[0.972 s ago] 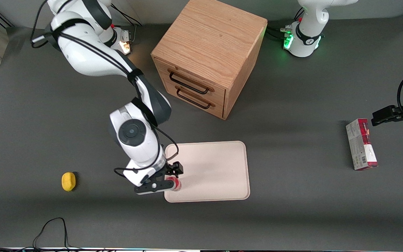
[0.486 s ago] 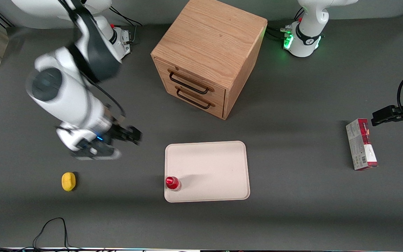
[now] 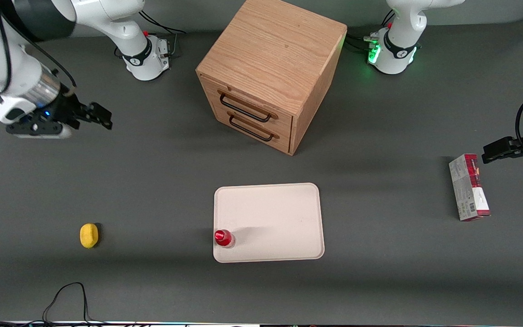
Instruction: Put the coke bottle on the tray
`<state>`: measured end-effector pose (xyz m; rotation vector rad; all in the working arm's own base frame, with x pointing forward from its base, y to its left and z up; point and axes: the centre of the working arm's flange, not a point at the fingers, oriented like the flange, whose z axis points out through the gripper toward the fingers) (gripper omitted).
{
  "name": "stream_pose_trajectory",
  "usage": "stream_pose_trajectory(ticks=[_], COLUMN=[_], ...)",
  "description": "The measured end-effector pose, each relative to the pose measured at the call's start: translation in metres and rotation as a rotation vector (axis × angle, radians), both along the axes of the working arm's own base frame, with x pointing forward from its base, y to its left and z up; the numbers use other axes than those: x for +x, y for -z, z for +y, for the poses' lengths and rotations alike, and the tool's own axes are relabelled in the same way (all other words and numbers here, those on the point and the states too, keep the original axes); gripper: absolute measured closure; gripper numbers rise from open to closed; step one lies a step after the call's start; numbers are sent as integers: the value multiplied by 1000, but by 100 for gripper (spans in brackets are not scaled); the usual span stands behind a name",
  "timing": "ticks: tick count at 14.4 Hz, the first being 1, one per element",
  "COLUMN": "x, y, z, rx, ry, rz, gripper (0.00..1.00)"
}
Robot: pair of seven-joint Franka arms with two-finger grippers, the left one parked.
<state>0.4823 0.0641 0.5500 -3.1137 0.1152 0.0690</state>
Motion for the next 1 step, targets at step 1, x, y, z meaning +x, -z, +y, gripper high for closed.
stream_pose_trajectory(ticks=[1], x=[-3], y=[-6], z=[-3], rx=[1], ry=[1], rz=[1], gripper=[0])
